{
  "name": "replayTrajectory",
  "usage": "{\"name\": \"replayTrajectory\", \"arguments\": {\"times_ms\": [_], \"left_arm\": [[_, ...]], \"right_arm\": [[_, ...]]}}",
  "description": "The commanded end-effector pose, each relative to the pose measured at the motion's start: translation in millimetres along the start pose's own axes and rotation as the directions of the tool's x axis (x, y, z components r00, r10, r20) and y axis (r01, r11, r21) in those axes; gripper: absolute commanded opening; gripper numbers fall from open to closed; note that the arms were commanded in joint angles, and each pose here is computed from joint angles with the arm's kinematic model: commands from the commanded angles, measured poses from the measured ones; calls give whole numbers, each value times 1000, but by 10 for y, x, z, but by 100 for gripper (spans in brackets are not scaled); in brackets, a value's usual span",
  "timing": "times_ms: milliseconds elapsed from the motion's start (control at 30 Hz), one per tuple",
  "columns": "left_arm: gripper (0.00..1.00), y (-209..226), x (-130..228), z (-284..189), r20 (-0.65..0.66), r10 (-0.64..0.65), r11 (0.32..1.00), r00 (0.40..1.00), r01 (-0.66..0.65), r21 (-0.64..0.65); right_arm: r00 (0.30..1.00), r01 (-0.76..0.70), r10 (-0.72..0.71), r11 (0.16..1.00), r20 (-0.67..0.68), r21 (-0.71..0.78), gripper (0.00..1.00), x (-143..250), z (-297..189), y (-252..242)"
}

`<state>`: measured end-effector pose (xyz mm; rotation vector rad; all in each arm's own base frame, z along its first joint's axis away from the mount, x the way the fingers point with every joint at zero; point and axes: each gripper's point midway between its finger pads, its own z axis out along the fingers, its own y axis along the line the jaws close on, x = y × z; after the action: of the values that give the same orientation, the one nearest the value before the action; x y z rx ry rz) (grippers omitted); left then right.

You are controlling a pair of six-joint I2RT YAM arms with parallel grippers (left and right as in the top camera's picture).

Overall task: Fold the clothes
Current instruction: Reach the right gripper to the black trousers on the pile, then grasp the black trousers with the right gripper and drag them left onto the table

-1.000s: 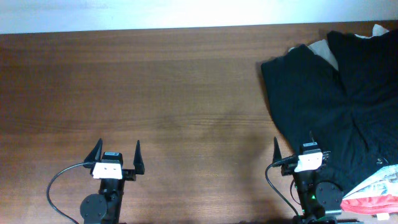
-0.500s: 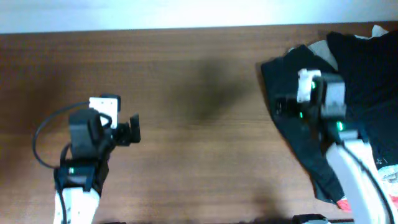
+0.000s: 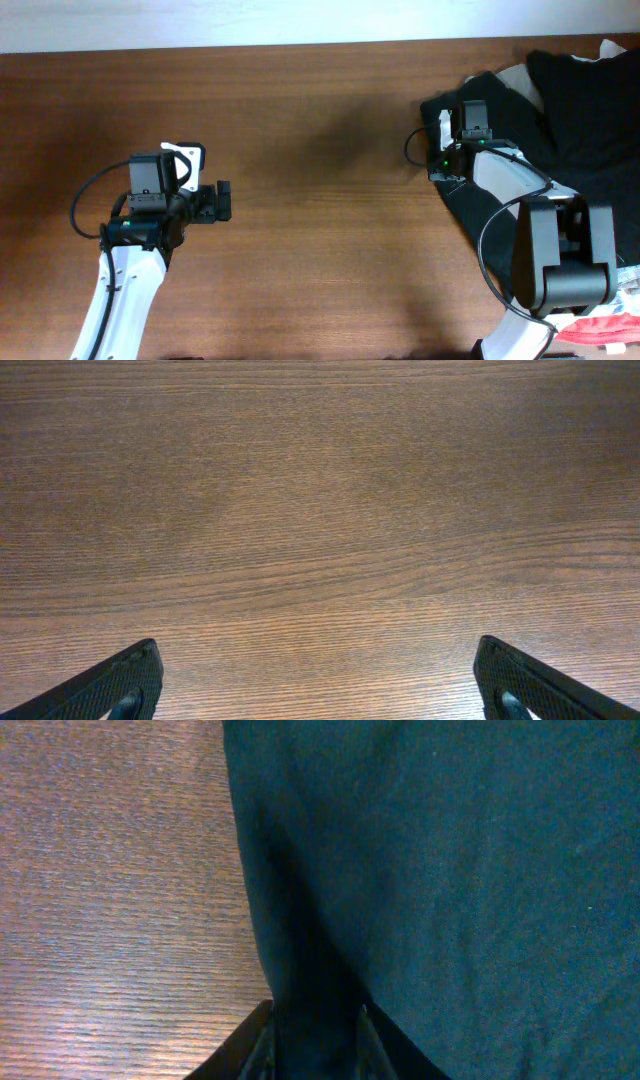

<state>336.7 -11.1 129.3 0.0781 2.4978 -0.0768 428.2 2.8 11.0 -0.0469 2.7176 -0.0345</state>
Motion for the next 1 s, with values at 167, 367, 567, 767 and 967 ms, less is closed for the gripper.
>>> {"name": "replayTrajectory", "arguments": {"times_ms": [167,367,567,767,967], "left_arm": [[99,-33,-78,-30,19,-1,1000,1000,1,13],[99,-33,-102,-31,29,0,1000,1000,0,13],[99,-36,-306,-45,112,6,1000,994,-8,16],[99,-1040,-322,-240,100,-36,836,994,-25,549],[99,-2407,450,304,-342,-38,718,939,264,644]], "right_arm": [[1000,-8,8,1000,1,11,4,-67,-119,-29],[921,335,-259,908,290,-251,4,-1085,-1487,1731],[801,519,-383,827,460,-215,80,-990,-1535,2988],[993,86,-87,996,-78,-11,99,-447,-1115,964],[920,-278,269,960,-286,7,99,-55,-1127,-147]]}}
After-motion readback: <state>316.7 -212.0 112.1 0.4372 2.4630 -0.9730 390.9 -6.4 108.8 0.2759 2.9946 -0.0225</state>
